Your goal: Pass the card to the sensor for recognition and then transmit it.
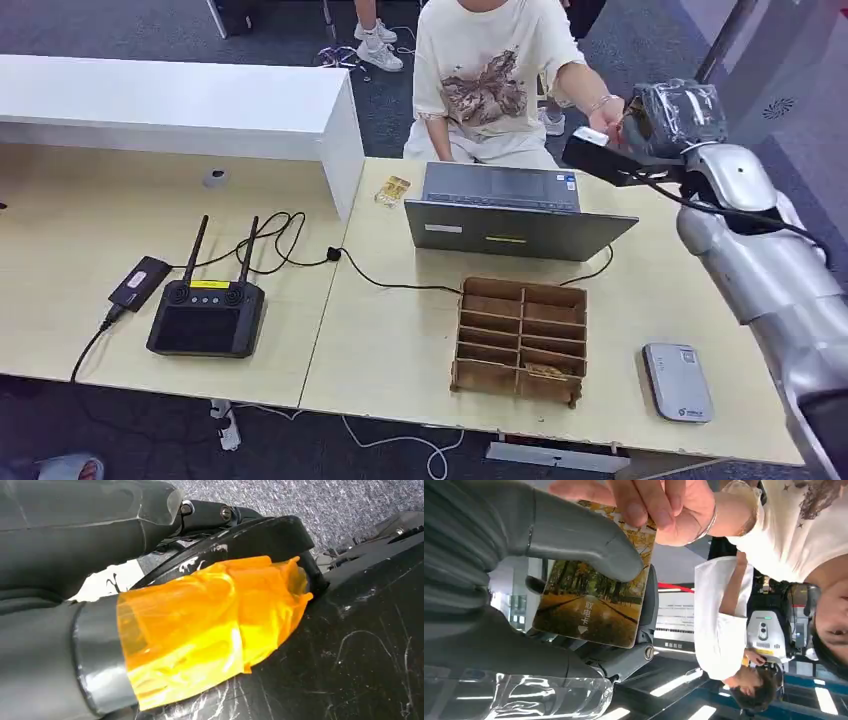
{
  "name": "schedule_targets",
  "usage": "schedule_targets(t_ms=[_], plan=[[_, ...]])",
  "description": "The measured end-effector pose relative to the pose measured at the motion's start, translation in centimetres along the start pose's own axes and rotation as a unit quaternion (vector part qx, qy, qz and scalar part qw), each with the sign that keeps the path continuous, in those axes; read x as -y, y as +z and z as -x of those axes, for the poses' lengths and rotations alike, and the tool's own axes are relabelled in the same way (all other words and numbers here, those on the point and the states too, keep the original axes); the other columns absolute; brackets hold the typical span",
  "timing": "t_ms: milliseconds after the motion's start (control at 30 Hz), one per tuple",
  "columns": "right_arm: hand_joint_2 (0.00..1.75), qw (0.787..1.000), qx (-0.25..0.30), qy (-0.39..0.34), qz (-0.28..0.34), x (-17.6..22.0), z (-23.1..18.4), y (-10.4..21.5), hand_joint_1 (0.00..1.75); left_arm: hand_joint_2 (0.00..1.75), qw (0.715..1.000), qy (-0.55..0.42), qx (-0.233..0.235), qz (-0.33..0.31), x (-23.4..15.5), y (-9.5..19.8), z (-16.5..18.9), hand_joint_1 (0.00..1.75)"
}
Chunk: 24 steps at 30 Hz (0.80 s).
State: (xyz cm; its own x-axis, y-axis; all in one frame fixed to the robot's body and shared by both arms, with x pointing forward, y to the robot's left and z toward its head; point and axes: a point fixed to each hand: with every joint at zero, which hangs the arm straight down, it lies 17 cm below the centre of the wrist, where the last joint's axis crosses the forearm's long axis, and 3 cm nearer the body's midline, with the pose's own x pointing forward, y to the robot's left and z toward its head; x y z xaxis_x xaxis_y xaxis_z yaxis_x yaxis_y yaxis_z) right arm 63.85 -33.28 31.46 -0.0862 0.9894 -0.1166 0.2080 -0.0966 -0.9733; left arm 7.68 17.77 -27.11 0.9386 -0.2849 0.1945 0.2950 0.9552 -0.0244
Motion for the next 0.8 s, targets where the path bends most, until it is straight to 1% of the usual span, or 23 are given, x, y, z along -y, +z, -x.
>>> schedule_targets(t_ms=[33, 367, 533, 633, 733, 800], plan=[[1.75, 1.0, 0.0, 0.0, -0.001, -0.1, 0.0, 0.0, 0.0, 0.0, 1.0, 0.0, 0.0, 0.0, 0.0, 0.0, 0.0, 0.0], [1.75, 1.0, -0.004, -0.003, 0.003, -0.8, 0.2, 0.2, 0.0, 0.0, 1.0, -0.002, 0.0, 0.0, 0.0, 0.0, 0.0, 0.0], [1.75, 0.997, -0.008, -0.07, 0.018, -1.0, -0.1, 0.6, 0.0, 0.0, 1.0, -0.003, 0.002, -0.001, 0.0, 0.0, 0.0, 0.0], [1.75, 0.989, 0.001, -0.146, 0.027, -0.9, -1.1, 0.9, 0.0, 0.0, 1.0, -0.002, 0.004, -0.001, 0.0, 0.0, 0.0, 0.0], [1.75, 0.962, 0.028, -0.268, 0.044, -0.1, -3.4, 1.3, 0.0, 0.0, 1.0, -0.001, 0.006, -0.001, 0.0, 0.0, 0.0, 0.0], [1.75, 0.943, 0.035, -0.327, 0.057, 0.5, -4.3, 1.6, 0.0, 0.0, 1.0, 0.001, 0.008, -0.002, 0.0, 0.0, 0.0, 0.0]])
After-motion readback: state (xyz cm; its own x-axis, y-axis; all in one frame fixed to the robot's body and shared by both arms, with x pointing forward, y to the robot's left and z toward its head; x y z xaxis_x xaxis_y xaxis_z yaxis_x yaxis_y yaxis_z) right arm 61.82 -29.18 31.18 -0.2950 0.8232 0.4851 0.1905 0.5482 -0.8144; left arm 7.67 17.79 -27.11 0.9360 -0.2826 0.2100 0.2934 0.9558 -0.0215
